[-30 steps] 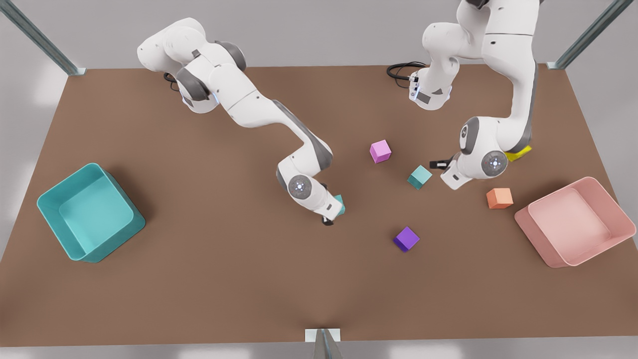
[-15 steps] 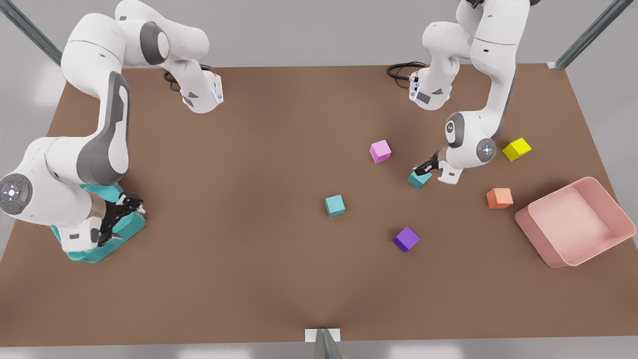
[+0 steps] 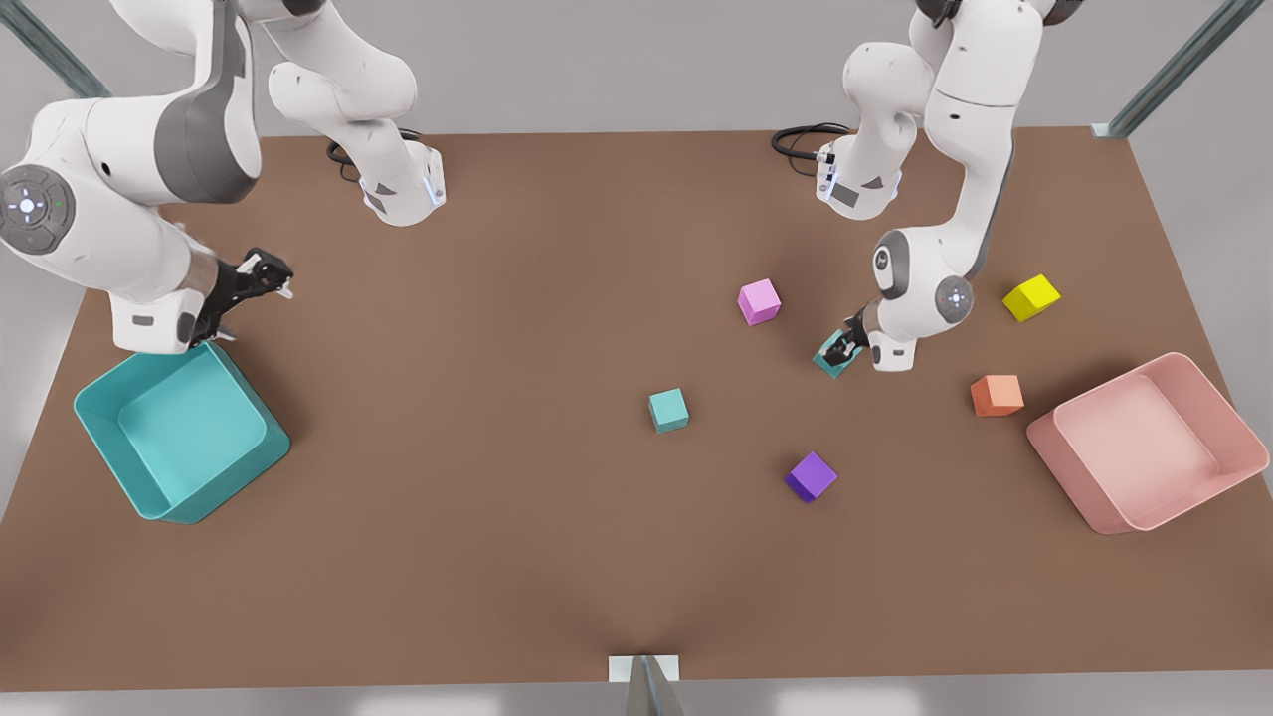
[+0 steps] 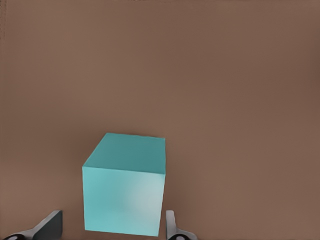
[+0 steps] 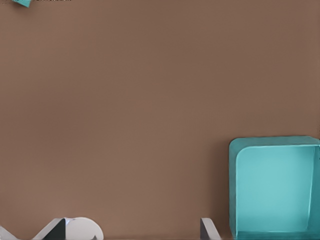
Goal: Stack the two blue cubes on top of each other
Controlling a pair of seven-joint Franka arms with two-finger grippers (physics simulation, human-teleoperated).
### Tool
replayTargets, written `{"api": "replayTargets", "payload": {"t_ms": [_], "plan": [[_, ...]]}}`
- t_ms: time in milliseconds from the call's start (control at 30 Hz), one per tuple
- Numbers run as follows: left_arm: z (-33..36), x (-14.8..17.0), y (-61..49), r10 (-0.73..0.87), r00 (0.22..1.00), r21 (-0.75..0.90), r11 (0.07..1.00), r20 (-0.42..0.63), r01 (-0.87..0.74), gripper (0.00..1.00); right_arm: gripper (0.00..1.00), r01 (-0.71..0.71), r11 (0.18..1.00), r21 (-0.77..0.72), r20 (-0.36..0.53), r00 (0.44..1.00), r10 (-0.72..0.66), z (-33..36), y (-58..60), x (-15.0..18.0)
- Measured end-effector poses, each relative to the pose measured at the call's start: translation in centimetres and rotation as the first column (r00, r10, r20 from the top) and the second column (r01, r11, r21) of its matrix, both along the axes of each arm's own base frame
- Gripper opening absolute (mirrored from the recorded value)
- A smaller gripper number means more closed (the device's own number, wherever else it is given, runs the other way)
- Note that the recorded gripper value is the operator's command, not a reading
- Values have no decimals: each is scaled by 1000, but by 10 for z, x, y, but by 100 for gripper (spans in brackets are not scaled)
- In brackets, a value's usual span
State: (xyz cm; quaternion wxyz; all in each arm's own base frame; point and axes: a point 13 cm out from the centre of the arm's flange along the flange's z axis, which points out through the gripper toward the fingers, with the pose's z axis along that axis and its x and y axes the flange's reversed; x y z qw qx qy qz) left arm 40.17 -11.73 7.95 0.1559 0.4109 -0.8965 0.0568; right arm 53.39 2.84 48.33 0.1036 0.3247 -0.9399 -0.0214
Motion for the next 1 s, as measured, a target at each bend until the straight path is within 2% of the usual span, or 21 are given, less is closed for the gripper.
{"api": "replayTargets", "payload": {"t_ms": [400, 467, 533, 633, 667, 700, 1000], "plan": [[-29, -4, 5, 52, 998, 41, 998, -21, -51, 98, 100, 132, 991, -37, 7, 991, -132, -12, 0, 8], [-30, -4, 5, 57, 998, 43, 997, -20, -57, 96, 100, 148, 988, -41, 7, 989, -148, -13, 0, 8], [-32, -4, 5, 63, 998, 46, 997, -21, -62, 88, 100, 162, 986, -44, 6, 987, -162, -14, 0, 8], [-38, -5, 4, 66, 997, 52, 997, -25, -65, 85, 100, 179, 983, -49, 2, 984, -179, -16, 0, 8], [-41, -6, 4, 67, 997, 55, 996, -27, -65, 80, 100, 184, 982, -50, 2, 983, -185, -17, 0, 9], [-42, -6, 4, 67, 997, 58, 996, -27, -66, 69, 100, 189, 981, -51, 1, 982, -189, -17, 0, 9], [-30, 8, -4, 68, 998, 53, 996, 13, -69, 66, 100, 222, 973, -61, -4, 975, -222, -20, 1, 8]]}}
